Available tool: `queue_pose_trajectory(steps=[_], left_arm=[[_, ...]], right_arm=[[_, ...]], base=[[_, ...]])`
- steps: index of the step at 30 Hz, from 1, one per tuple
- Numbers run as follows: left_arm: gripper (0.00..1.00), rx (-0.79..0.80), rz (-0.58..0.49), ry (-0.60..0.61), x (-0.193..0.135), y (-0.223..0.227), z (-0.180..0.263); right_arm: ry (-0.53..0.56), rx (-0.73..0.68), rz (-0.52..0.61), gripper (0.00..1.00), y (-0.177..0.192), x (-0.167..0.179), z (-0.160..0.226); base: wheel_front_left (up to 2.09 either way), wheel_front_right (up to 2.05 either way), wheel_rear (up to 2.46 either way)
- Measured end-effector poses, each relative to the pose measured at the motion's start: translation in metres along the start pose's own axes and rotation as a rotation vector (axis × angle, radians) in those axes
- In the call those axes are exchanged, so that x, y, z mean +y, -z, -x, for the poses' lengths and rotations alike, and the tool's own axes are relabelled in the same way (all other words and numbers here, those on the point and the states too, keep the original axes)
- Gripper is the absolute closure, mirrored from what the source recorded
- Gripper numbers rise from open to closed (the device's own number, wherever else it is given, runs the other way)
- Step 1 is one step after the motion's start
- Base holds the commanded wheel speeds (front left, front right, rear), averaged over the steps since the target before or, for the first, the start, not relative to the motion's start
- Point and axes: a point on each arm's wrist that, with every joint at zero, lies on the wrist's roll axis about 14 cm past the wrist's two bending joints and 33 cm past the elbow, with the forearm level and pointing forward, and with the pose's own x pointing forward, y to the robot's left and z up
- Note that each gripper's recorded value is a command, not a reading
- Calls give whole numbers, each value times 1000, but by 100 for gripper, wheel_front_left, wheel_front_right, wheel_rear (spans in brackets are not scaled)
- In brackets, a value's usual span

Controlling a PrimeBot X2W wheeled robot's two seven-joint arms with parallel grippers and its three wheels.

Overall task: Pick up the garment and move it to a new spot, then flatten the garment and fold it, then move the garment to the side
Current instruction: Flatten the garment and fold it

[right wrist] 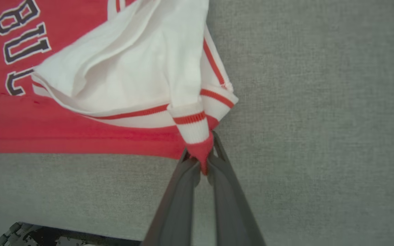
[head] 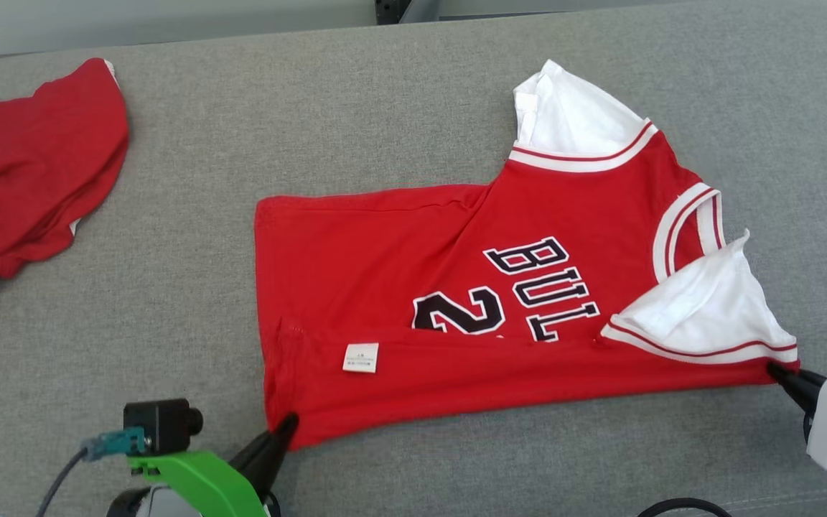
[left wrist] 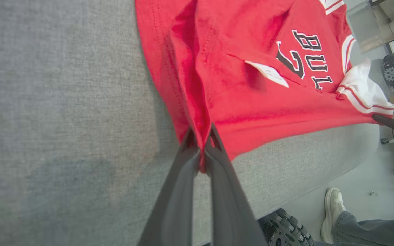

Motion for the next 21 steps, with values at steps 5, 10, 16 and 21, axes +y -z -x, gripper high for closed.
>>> queue_pose_trajectory(steps=[5,10,16,21], left_arm=[[63,48,46,-73,14,30,1],[0,24,21,-73,14,23,0],[0,-61,-153,-88,29,-42,2],[0,-78,-253,-53,25,-98,-28]], right_arm=[[34,30,-17,10,20,-2,-4],[46,19,23,0,12,-3,-4],[16,-173,118,0,-79,10,6],[38,-254,209,0,-147,18,-17]], base=[[0,0,0],[0,0,0],[0,0,0],[0,0,0]])
